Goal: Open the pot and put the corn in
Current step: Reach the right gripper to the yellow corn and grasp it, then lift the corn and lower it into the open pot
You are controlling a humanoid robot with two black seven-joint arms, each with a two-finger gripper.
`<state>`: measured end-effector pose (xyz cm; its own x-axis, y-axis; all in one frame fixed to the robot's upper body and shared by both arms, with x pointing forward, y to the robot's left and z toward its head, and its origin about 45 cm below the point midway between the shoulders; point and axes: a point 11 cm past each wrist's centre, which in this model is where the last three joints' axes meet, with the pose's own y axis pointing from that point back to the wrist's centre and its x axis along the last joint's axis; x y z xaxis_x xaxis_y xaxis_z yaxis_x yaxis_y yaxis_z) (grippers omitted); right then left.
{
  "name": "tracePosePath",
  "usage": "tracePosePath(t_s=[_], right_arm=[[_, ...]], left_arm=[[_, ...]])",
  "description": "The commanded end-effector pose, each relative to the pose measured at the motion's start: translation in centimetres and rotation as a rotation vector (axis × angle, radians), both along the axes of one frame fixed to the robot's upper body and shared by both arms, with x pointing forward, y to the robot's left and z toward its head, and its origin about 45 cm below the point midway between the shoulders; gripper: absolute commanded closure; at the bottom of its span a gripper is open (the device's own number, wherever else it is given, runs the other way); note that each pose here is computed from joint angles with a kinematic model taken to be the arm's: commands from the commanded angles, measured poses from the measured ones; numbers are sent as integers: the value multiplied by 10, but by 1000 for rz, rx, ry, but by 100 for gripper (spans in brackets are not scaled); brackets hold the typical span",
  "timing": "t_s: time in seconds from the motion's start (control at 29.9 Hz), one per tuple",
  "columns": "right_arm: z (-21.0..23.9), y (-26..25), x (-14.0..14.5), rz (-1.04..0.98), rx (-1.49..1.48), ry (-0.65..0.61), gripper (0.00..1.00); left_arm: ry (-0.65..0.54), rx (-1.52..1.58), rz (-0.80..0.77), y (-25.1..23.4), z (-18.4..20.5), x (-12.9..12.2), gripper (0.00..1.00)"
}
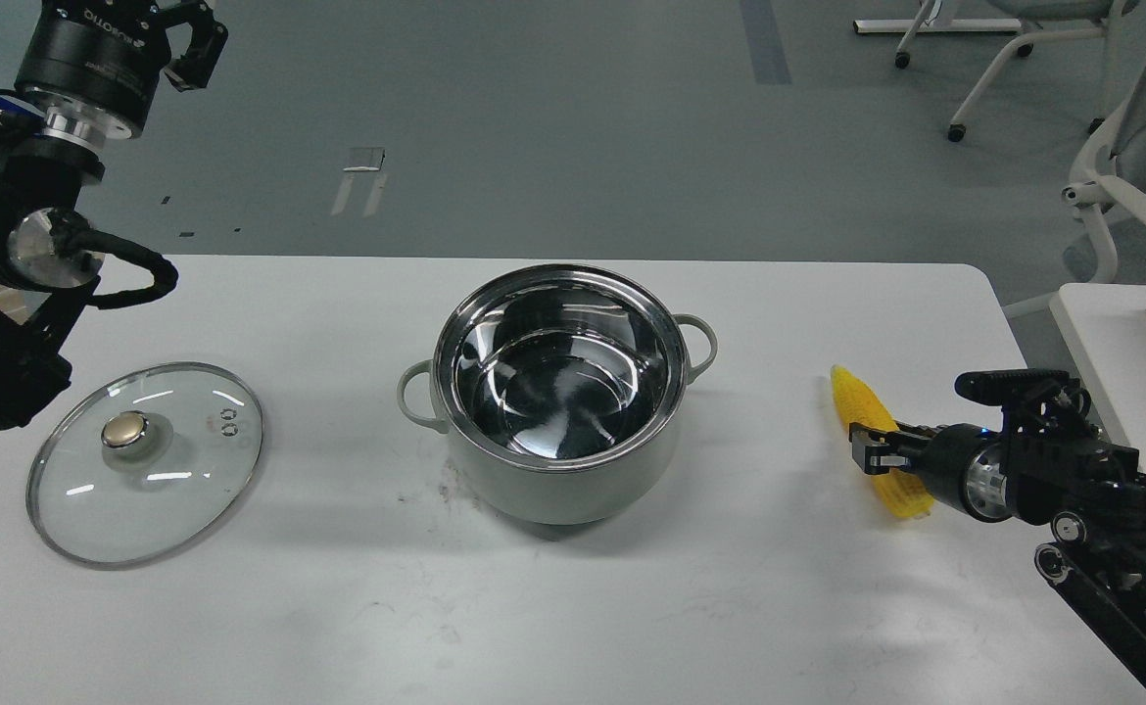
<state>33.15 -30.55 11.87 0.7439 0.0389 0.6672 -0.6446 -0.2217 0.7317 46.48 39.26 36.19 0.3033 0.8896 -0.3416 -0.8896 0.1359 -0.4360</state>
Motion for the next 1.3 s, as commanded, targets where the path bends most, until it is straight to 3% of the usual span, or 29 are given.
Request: tracePosePath(t_s=[0.0,0.03,0.07,0.17,0.37,0.5,0.6,0.8,1.1,1.27], right_arm=[[1,-3,0,-2,-6,0,84],[3,-2,1,0,-3,-5,95],[6,0,2,2,3,-13,100],[18,0,5,10,11,-43,100],[95,3,36,-10,112,-259,100],[158,57,60,85,262,-399,100],[178,108,65,168,360,-425,100],[159,198,45,375,381,-341,100],[120,233,42,480,265,-236,100],[117,246,39,488,287,-221,74]], left_arm=[[-1,1,-2,-1,0,0,2],[1,1,-2,-2,0,0,2],[0,1,-5,-2,0,0,2],[-6,0,-7,-3,3,1,2],[-21,6,-12,-4,11,2,2],[-21,8,-10,-3,11,1,2],[-20,10,-13,-3,11,1,2],[-18,19,-10,0,12,1,2],[-20,24,-15,0,14,0,2],[-29,24,-17,-1,18,1,2]])
